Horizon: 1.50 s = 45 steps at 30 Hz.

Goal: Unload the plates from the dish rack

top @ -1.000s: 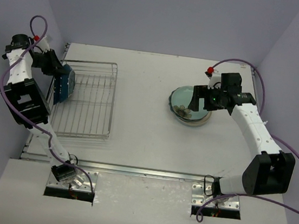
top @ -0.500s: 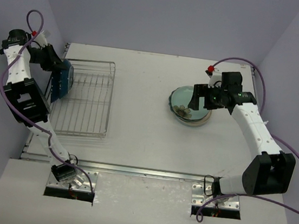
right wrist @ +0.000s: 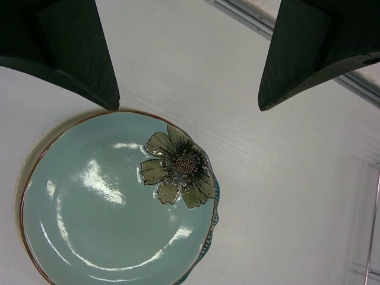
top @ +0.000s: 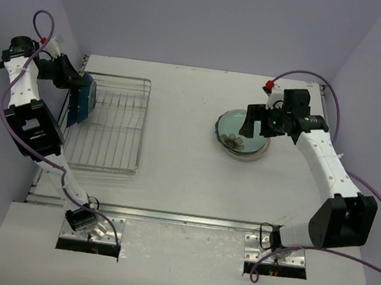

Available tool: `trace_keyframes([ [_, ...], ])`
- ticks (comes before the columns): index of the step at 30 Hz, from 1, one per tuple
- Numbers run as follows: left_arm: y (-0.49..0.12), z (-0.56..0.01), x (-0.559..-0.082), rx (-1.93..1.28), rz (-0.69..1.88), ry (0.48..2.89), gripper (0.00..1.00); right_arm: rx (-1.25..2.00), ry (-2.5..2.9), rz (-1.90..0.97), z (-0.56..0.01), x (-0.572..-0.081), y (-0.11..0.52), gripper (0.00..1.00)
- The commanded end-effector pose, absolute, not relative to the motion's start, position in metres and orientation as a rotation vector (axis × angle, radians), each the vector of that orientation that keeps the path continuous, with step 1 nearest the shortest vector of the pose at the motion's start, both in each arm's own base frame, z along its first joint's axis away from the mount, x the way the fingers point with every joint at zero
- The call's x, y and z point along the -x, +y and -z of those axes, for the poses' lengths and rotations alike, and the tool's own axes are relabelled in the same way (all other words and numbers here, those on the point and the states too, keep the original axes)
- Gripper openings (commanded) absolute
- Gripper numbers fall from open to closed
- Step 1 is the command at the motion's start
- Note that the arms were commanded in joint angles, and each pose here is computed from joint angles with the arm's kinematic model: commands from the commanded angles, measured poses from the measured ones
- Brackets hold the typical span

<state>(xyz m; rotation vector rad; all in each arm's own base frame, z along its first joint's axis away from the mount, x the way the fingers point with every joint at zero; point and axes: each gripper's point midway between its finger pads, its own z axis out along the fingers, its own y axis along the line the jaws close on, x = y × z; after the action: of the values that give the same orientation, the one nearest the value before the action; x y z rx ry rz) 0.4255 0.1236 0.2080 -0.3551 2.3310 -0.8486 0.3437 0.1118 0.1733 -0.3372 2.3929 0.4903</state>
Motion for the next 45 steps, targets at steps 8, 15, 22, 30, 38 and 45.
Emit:
trace_keyframes([
  [8,0.075,-0.292,-0.422,0.175,1.202,2.018,0.00,0.345,2.334,-0.480,-0.190,-0.349,0.114,0.99],
  [15,0.072,-0.280,-0.421,0.186,1.266,2.008,0.00,0.349,2.333,-0.471,-0.191,-0.348,0.112,0.99],
  [22,0.070,-0.334,-0.423,0.048,1.135,1.952,0.00,0.339,2.328,-0.502,-0.196,-0.349,0.116,0.99],
  [30,0.027,-0.386,-0.423,-0.201,0.858,1.957,0.00,0.326,2.320,-0.548,-0.203,-0.348,0.123,0.99],
  [38,-0.124,-0.373,-0.375,-0.785,0.153,1.866,0.00,0.300,2.321,-0.615,-0.212,-0.343,0.129,0.99],
  [45,-0.179,-0.279,-0.318,-1.246,-0.386,1.627,0.00,0.312,2.315,-0.759,-0.217,-0.334,0.146,0.99],
])
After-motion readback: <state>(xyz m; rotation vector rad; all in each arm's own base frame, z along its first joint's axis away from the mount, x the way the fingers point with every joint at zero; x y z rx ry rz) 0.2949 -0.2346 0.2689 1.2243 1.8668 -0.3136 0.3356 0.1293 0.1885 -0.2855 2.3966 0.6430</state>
